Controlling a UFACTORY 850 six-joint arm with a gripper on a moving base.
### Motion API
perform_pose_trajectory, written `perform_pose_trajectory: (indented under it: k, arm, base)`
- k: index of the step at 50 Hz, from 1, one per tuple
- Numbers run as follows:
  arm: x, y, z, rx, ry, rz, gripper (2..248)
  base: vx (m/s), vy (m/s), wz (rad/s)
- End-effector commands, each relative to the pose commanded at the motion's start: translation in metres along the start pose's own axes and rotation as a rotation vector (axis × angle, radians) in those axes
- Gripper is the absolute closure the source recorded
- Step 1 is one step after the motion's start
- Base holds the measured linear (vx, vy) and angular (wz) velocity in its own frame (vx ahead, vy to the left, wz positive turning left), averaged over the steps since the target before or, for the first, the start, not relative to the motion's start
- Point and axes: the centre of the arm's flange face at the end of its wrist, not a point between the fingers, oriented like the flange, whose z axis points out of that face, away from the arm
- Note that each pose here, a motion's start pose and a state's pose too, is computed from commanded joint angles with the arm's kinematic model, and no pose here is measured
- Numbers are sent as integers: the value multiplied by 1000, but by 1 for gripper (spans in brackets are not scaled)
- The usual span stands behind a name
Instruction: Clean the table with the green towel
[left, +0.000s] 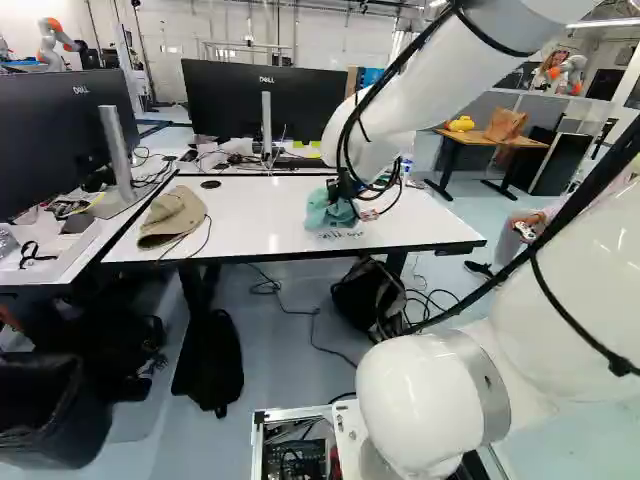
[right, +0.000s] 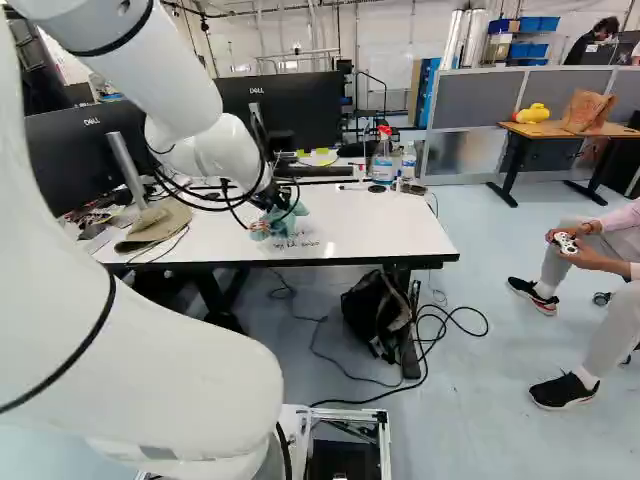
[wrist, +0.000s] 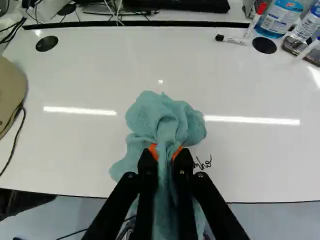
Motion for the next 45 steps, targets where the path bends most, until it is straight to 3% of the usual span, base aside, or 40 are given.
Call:
perform_pose_trajectory:
  k: [10,45]
  arm:
    - [3,12,4,-20,-27,24,204]
    - [-9,12,3,-17,-154,36,204]
  base:
    - [0,0,0]
    - [0,0,0]
